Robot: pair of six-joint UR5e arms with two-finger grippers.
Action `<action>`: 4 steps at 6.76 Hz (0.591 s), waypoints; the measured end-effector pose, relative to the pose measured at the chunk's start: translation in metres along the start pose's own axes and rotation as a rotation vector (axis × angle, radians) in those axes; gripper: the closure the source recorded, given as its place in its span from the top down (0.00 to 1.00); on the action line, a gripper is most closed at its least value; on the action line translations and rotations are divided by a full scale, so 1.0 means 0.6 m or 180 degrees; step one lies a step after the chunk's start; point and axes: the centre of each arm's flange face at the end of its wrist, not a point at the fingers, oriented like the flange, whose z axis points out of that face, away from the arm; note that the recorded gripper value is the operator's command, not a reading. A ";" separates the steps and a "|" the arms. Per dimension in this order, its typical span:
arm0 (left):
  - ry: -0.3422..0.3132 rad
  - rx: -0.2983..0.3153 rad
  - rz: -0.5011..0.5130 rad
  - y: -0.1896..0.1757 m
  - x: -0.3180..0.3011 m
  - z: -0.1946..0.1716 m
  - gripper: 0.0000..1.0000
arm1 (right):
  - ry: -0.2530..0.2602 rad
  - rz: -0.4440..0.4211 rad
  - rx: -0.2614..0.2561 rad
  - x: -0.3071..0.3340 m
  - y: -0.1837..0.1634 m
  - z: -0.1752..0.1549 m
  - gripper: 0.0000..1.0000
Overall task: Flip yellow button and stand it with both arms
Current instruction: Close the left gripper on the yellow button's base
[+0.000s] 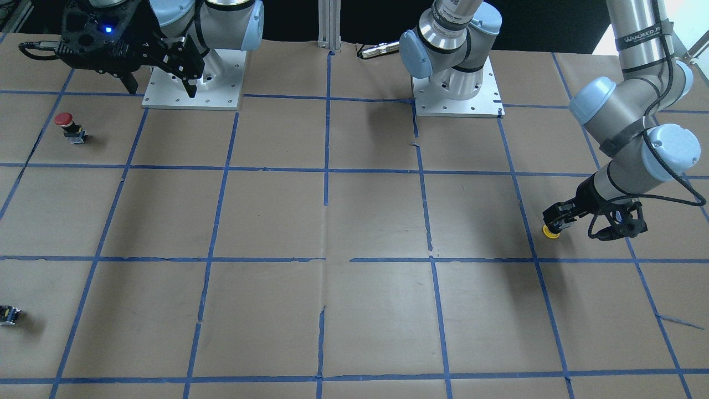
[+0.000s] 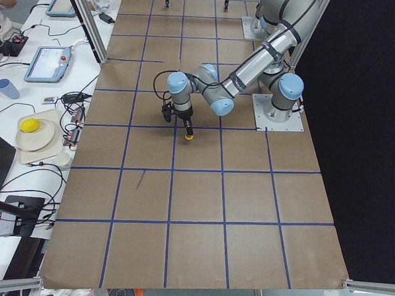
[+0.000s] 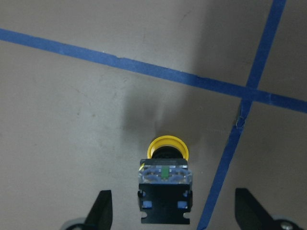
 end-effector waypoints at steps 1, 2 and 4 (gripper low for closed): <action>0.0005 -0.0011 0.0009 0.001 0.001 0.003 0.06 | -0.0001 0.0000 -0.0001 0.000 0.000 0.000 1.00; 0.0005 -0.0020 0.0016 0.003 0.001 0.001 0.02 | 0.0001 0.0000 0.0002 0.000 0.000 0.000 1.00; 0.0012 -0.0034 0.0074 0.010 0.009 -0.013 0.02 | 0.0003 0.0000 0.0009 0.000 0.001 -0.001 1.00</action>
